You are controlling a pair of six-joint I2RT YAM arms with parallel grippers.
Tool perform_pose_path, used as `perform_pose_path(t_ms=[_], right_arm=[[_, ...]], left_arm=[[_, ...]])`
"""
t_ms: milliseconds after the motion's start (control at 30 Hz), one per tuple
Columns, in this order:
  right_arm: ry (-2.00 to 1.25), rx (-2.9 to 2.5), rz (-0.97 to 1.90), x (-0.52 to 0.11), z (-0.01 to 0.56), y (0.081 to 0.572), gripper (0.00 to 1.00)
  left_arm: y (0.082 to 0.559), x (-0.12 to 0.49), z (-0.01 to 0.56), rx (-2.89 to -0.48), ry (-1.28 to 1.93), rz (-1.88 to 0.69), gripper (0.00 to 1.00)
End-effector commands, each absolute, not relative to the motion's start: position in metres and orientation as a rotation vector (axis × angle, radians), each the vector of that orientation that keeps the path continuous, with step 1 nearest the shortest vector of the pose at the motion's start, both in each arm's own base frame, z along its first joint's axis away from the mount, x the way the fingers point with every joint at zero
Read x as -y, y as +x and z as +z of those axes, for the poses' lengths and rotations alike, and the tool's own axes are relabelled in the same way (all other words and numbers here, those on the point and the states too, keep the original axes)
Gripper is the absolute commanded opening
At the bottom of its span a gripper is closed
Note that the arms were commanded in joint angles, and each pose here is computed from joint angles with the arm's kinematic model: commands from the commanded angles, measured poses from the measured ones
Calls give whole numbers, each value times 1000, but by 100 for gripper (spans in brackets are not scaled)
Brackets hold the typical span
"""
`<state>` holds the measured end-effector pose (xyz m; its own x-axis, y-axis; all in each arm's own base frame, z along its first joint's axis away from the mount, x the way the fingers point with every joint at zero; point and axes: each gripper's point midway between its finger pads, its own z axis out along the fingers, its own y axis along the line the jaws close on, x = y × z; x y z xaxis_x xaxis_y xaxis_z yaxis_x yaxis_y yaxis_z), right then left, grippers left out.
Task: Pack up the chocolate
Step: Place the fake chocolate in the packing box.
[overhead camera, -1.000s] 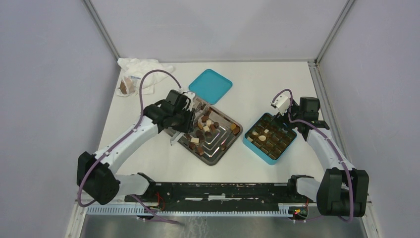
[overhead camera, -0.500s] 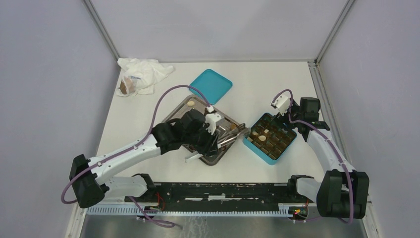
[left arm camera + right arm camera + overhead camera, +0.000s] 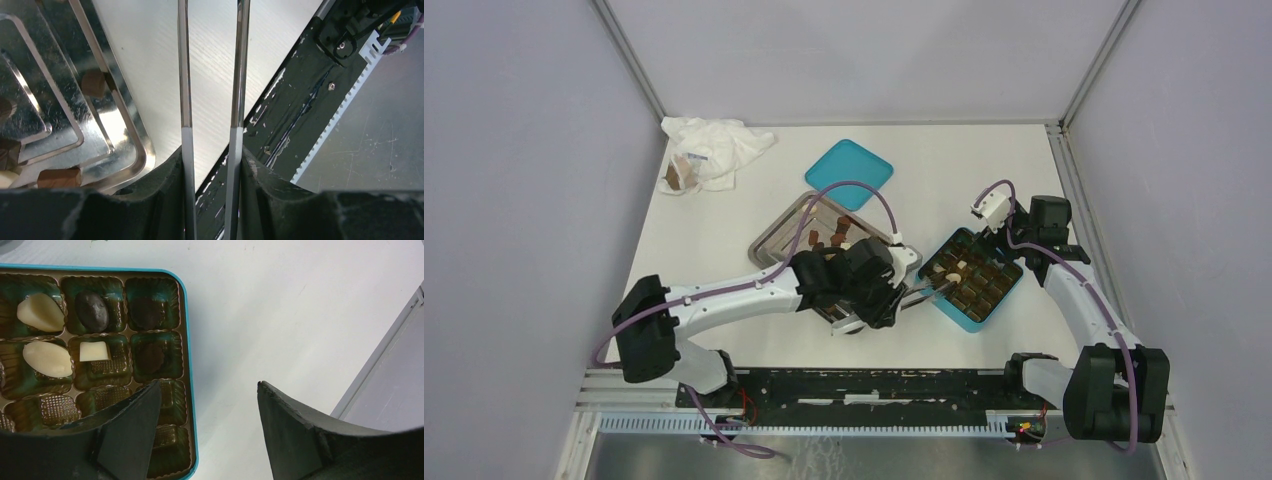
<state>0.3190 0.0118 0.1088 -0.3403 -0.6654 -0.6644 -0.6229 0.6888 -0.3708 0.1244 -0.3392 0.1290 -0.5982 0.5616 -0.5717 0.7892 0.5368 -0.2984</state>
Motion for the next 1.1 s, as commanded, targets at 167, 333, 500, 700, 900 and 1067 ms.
perform_pose_path(t_ms=[167,333,500,700,900,1067], right_arm=[[-977,-2016,-71,-14,116,321,76],[-980,-2015,-69,-14,116,321,76],[-982,-2017,-67,-14,116,321,76],[-983,-2018,-65,-14,115,321,76],[-983,-2020,-65,-14,115,321,76],[-984,-2018,-65,-14,115,321,76]], left_arm=[[139,371,147,-2311,1073,-738,5],[141,373,137,-2336,1088,-695,13],[143,374,133,-2346,1097,-661,21],[145,372,131,-2352,1101,-632,33],[145,373,129,-2357,1107,-618,43],[144,374,130,-2356,1116,-617,48]])
